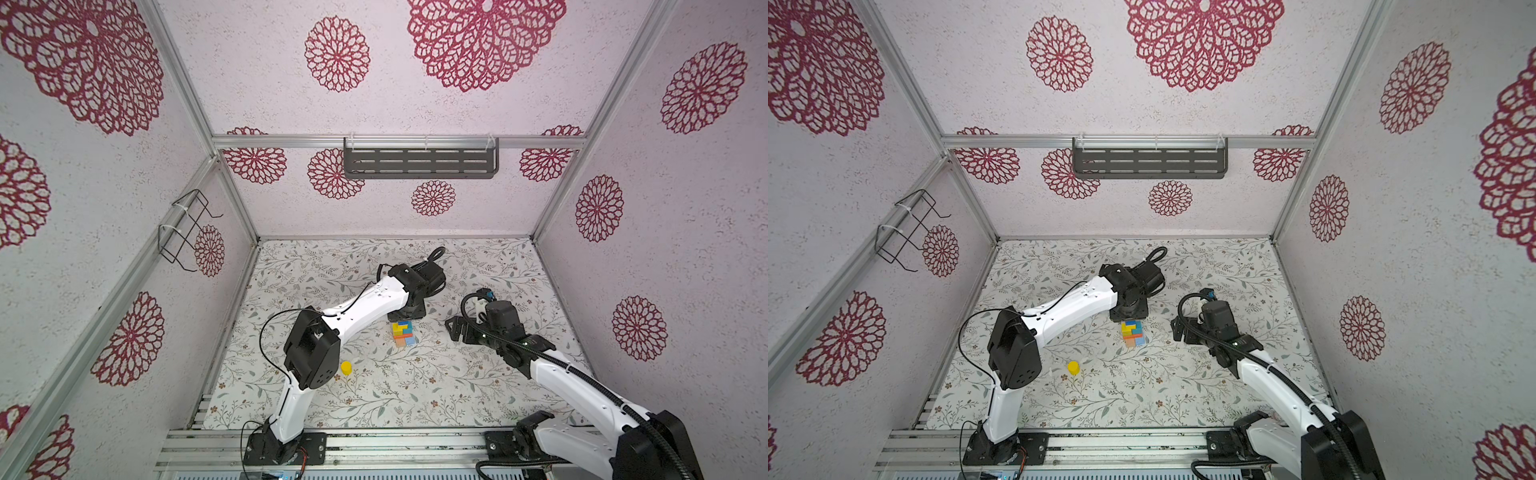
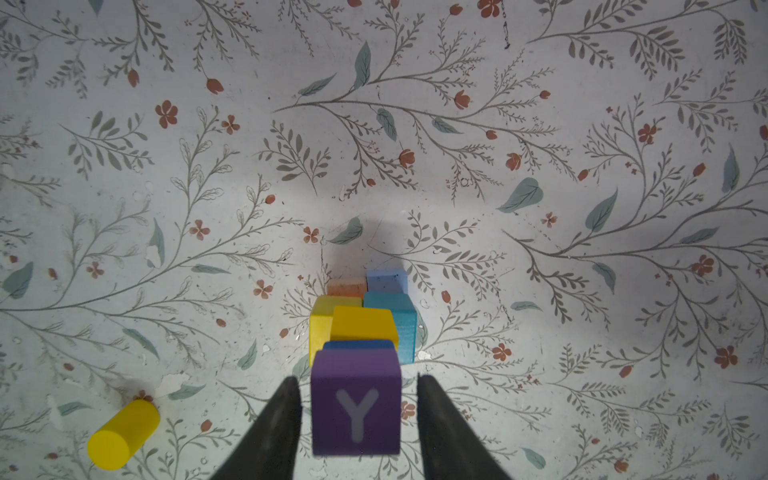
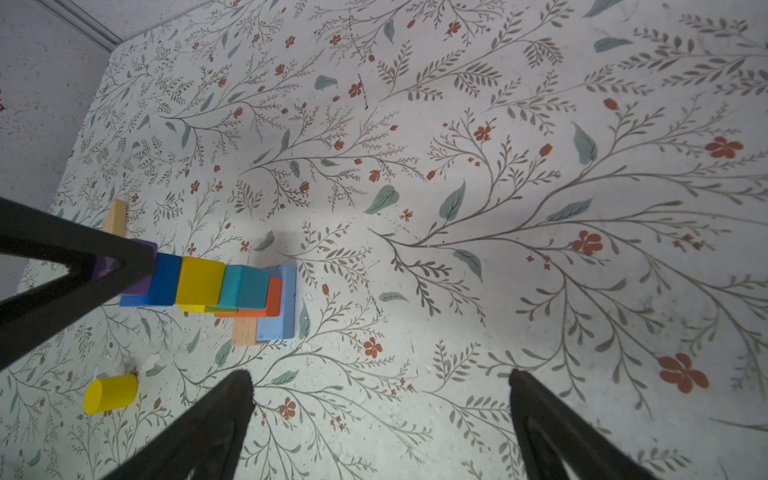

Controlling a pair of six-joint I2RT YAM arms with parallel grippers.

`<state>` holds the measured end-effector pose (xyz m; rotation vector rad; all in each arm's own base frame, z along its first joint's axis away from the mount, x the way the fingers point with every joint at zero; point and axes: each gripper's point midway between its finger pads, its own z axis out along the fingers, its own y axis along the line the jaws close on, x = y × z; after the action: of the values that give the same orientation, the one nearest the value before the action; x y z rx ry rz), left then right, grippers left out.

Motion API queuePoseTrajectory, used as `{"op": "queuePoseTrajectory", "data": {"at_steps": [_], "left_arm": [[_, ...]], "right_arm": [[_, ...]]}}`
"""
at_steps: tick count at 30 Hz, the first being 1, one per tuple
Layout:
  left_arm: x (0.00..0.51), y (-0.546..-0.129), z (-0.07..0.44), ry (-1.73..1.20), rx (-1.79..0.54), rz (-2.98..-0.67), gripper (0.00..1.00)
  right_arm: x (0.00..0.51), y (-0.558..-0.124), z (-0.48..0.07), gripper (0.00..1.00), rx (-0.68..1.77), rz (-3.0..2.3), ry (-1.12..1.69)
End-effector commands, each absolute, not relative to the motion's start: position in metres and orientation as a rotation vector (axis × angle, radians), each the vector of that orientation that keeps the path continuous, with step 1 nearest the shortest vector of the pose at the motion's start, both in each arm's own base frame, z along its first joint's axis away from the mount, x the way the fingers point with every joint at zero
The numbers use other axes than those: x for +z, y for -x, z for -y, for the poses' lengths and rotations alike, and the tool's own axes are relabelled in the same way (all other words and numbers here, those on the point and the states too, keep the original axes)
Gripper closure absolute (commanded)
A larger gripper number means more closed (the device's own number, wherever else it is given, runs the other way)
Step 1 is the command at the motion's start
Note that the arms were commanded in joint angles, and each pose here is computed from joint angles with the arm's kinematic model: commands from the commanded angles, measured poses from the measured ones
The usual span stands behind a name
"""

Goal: Build the wood block tower
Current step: 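Open the left gripper to release the purple Y cube, then raise the left gripper away while right gripper reaches toward the yellow cylinder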

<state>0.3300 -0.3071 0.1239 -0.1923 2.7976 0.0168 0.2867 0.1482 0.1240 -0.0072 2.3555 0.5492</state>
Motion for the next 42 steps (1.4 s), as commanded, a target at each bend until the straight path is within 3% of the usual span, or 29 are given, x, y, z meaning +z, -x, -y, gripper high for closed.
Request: {"op": "queuePoseTrajectory", "data": {"at_steps": [1, 10, 17, 27, 34, 42], "left_arm": [[0.129, -0.339, 0.307, 0.224, 0.004, -2.774, 0.42], [0.175, -0.341, 0.292, 0.218, -0.014, -2.671, 0.08], [0.22, -0.33, 0.253, 0.249, -0.032, -2.552, 0.03], [0.227, -0.31, 0.188, 0.346, -0.106, -2.46, 0.03], [0.214, -0.288, 0.135, 0.442, -0.152, -2.426, 0.03], [0.208, -0.262, 0.097, 0.483, -0.197, -2.391, 0.03]], "right_arm": [[0.129, -0.287, -0.146, 0.01, 0.545, -2.333, 0.013], [0.137, -0.285, -0.139, 0.01, 0.499, -2.299, 0.031], [0.143, -0.28, -0.12, 0.04, 0.4, -2.306, -0.022], [0.17, -0.265, -0.126, 0.1, 0.368, -2.401, 0.052], [0.198, -0.256, -0.172, 0.14, 0.292, -2.424, 0.221], [0.206, -0.256, -0.243, 0.28, 0.272, -2.464, 0.385]]}}
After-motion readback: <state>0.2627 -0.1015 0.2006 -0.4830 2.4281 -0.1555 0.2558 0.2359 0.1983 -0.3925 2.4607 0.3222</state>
